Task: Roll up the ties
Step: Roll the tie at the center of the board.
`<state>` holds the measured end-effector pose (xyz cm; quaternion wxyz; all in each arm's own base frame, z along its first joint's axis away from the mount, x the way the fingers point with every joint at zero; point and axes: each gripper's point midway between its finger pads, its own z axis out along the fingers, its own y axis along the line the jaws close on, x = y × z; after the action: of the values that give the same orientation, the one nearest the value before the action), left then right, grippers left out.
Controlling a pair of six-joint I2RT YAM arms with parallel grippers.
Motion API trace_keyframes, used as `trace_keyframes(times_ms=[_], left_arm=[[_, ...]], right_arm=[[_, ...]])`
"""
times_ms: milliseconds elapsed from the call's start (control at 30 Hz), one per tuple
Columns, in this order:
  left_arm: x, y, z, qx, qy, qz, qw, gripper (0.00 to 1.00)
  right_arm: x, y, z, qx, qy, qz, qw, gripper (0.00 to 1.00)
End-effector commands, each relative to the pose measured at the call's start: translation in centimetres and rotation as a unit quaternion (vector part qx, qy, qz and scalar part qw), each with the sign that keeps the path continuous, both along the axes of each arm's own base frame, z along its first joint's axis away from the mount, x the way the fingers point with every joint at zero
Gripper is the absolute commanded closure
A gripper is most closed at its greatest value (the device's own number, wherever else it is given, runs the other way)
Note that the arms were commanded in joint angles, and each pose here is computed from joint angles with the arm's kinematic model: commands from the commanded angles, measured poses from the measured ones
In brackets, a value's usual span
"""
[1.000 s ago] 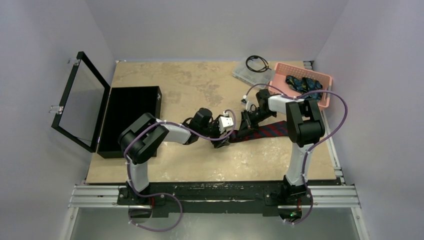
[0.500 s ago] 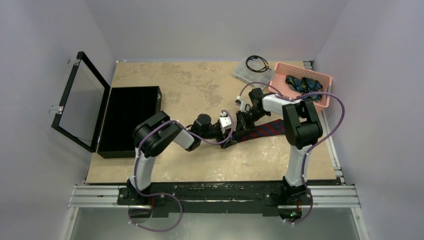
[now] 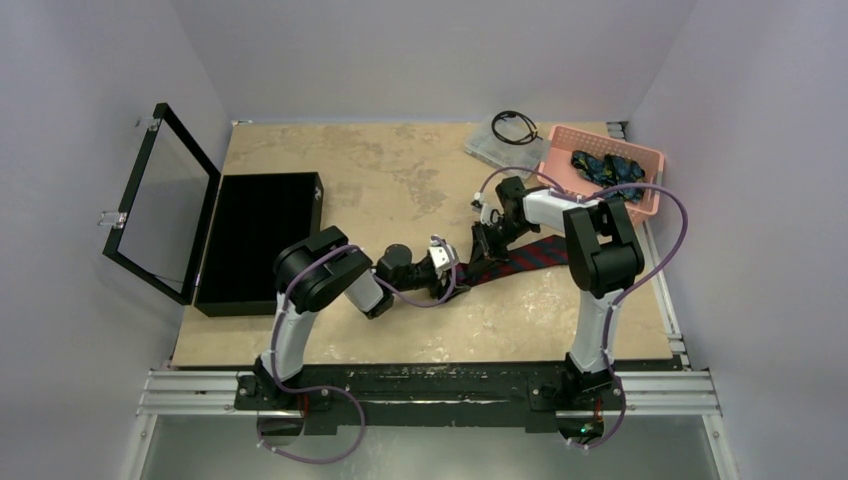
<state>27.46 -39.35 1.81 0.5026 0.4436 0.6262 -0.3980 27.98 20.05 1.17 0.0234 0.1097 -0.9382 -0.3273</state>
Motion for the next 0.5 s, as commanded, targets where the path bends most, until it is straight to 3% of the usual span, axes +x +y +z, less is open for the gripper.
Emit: trace_keyframes(times_ms=[0,200,467], left_arm=[[-1.5,3.2,-3.1,0.047,0.026,0.000,0.999,0.39],[-0.8,1.5,-3.7,0.042,0.022,-0.010,0.999,0.43],[-0.8,1.2,-3.1,0.044,0.011,-0.027,0.999,0.64]], right_arm=[[1.8,-5.0,-6.9,-0.169,-0.058,0.009,0.984,1.00],[0.7,-5.1,-7.7,-0.169,-0.042,0.016,0.985,1.00],[0.7,-4.4,-8.1,-0.153,-0.032,0.016,0.988,1.00]])
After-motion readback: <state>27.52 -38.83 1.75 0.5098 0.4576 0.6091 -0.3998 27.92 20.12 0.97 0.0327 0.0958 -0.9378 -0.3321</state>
